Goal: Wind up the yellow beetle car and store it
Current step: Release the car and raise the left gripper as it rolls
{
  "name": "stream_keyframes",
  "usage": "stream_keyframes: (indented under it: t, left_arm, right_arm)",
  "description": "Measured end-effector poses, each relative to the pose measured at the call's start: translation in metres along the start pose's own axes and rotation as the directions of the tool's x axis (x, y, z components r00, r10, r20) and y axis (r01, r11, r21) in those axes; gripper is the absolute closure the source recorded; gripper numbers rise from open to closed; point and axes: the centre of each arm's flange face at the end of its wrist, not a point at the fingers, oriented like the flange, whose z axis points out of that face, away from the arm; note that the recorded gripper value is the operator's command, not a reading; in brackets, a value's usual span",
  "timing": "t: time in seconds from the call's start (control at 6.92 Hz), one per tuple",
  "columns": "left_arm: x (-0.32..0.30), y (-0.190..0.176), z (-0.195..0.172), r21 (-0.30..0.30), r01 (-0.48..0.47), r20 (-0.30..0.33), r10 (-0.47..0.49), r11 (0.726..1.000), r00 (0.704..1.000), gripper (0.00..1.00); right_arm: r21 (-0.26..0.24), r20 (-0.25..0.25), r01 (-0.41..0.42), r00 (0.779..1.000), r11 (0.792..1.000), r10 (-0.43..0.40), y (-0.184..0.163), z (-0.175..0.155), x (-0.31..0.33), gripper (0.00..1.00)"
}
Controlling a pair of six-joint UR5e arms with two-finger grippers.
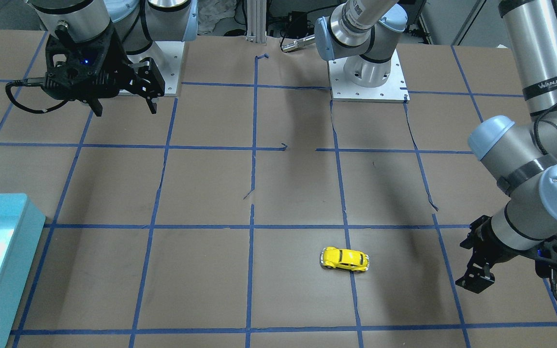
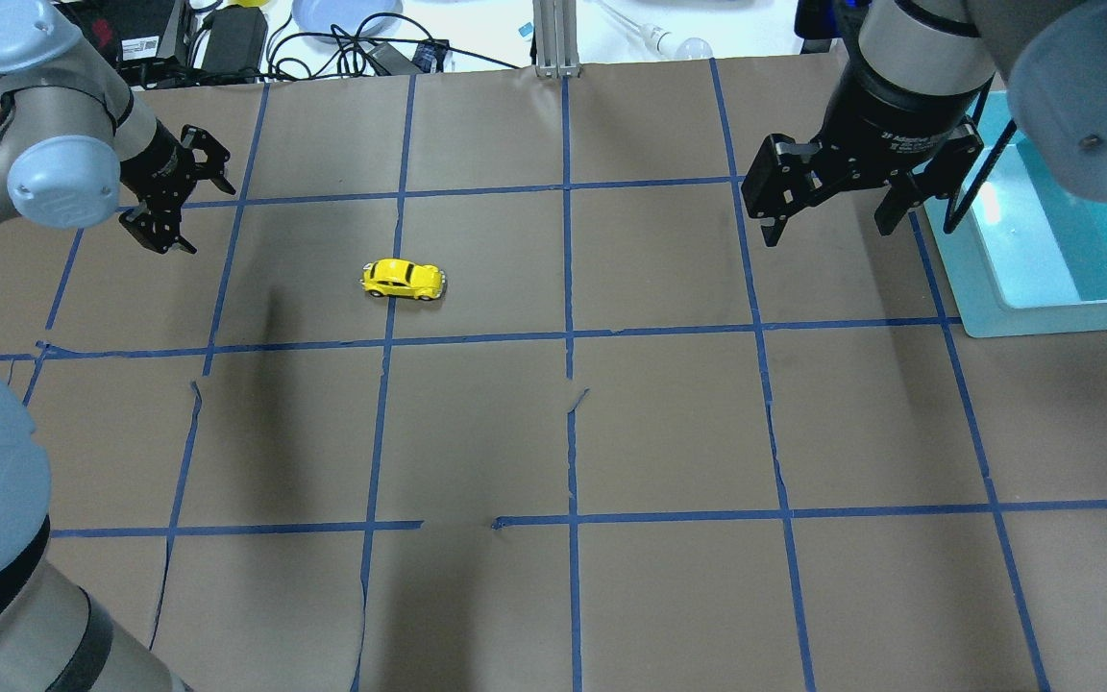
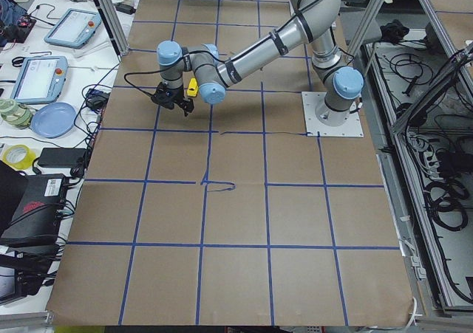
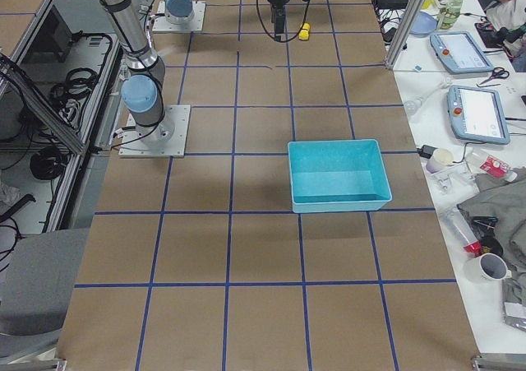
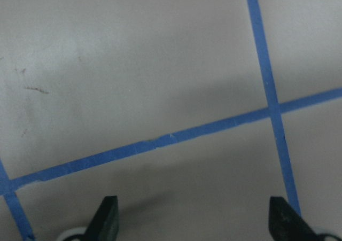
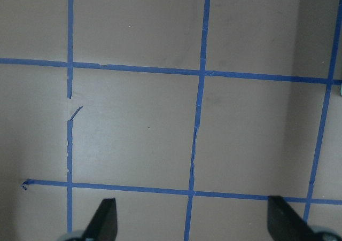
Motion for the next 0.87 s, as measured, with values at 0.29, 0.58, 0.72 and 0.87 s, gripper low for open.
stream_keyframes:
  t: [0.29,0.58,0.72,0.87]
  left_arm:
    - [0.015,0.032,-0.074,0.012,-0.361,0.024,0.361,0.933,0.932,0.0]
    - [0.023,0.074,-0.127,0.012,-0.545,0.05,0.544,0.838,0.838,0.0]
    - [0.022,0.088,-0.145,0.022,-0.576,0.05,0.575,0.817,0.817,0.0]
    - [0.018,0.098,-0.163,0.038,-0.589,0.047,0.587,0.807,0.808,0.0]
  right_arm:
    - [0.0,0.0,0.0,1.0,1.0,0.0,0.0,0.0,0.0,0.0]
    - [0.0,0.0,0.0,1.0,1.0,0.0,0.0,0.0,0.0,0.0]
    - [-0.001,0.0,0.002,1.0,1.0,-0.002,0.0,0.0,0.0,0.0]
    - [-0.001,0.0,0.004,1.0,1.0,-0.004,0.0,0.001,-0.001,0.0]
